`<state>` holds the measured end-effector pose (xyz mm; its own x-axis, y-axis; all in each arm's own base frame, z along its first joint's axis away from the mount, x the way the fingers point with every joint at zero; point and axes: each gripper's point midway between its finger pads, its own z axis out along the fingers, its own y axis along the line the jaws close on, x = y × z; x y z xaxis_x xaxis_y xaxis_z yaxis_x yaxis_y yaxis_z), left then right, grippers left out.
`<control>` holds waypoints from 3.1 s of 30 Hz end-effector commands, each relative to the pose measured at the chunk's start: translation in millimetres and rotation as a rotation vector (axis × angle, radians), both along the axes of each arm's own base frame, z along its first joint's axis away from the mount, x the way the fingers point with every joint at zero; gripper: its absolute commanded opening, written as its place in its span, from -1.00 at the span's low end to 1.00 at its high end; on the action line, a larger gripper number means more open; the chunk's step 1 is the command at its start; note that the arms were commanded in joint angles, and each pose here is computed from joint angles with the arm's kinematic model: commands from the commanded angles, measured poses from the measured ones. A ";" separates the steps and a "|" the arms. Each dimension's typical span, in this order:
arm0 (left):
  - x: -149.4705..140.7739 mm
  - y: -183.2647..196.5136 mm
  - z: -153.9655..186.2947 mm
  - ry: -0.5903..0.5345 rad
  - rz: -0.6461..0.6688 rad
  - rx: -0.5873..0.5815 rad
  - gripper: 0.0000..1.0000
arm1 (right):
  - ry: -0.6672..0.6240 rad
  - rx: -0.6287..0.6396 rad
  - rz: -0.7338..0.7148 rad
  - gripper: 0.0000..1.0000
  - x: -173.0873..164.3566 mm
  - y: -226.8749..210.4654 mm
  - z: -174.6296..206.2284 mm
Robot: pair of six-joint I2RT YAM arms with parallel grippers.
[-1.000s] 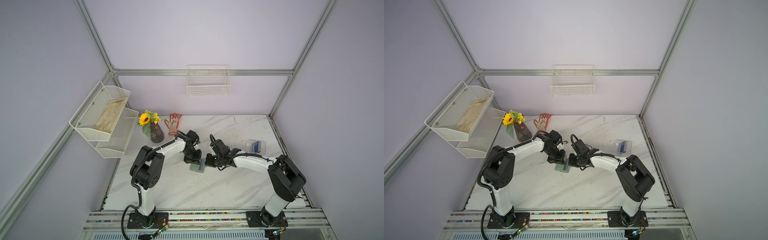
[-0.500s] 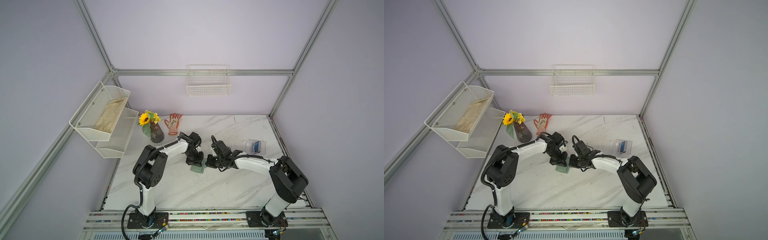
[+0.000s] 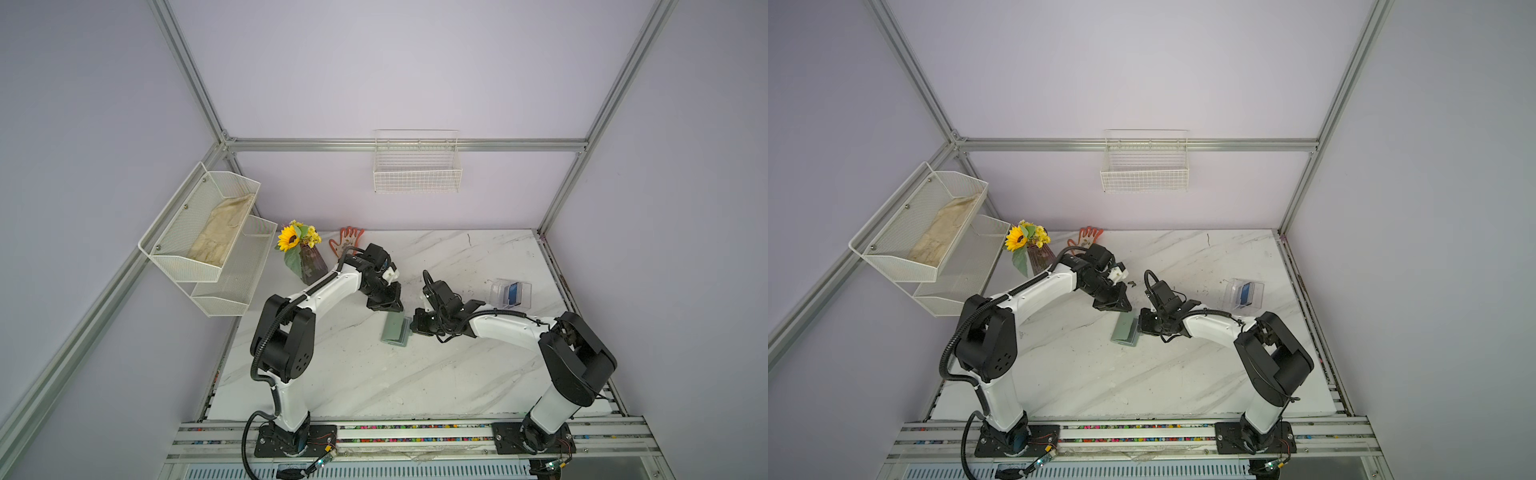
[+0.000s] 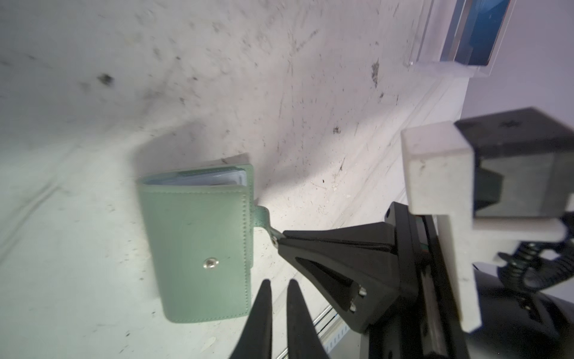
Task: Insert credit cards into a card holder
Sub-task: Close the card holder at the center of the board.
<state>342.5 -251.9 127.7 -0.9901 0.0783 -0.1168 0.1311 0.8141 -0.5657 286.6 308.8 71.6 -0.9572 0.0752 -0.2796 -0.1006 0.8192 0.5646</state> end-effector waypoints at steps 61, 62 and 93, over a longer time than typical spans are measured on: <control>-24.6 -0.9 -97.2 0.175 0.026 -0.027 -0.88 | 0.068 -0.052 0.103 -0.94 8.1 18.3 -20.7; -25.3 -0.9 -97.9 0.177 0.024 -0.026 -0.88 | 0.069 -0.046 0.103 -0.92 8.2 19.2 -20.6; -28.6 -0.2 -101.7 0.188 0.022 -0.021 -0.88 | 0.086 0.043 0.113 -0.74 4.6 31.7 -29.7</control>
